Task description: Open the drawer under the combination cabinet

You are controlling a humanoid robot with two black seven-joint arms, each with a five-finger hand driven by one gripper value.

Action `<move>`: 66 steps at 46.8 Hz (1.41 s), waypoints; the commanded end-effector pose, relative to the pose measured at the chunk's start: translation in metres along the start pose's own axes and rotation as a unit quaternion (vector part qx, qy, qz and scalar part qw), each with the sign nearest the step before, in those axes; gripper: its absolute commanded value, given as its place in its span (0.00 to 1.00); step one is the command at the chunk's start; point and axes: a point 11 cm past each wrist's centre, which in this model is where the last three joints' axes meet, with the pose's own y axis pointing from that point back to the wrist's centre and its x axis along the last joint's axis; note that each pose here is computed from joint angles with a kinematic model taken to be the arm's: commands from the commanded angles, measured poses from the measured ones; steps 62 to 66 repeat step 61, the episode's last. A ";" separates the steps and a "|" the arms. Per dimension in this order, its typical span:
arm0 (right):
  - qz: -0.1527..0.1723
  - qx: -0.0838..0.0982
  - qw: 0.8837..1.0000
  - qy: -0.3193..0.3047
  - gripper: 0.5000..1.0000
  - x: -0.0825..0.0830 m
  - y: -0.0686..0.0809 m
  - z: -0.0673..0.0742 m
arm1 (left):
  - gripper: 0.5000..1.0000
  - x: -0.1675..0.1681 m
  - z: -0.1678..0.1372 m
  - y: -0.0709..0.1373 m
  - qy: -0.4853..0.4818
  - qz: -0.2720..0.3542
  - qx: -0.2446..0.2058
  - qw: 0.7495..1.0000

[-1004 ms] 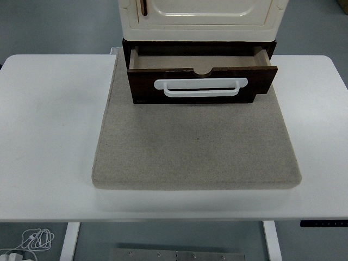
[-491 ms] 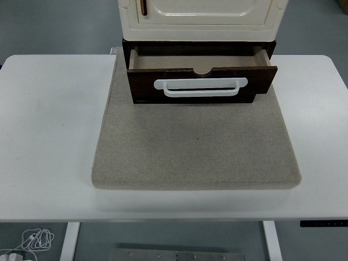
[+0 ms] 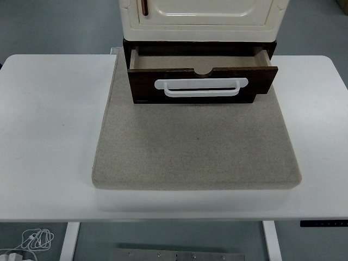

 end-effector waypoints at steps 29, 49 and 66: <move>-0.006 -0.005 1.000 -0.003 0.85 -0.002 0.000 0.007 | 1.00 0.088 -0.173 0.048 0.165 0.092 0.105 0.977; -0.009 -0.009 1.000 -0.003 0.85 -0.003 0.000 0.011 | 1.00 0.090 -0.232 0.066 0.211 0.088 0.120 0.966; -0.009 -0.012 1.000 -0.004 0.85 -0.003 0.000 0.014 | 1.00 0.083 -0.234 0.065 0.229 0.083 0.113 0.963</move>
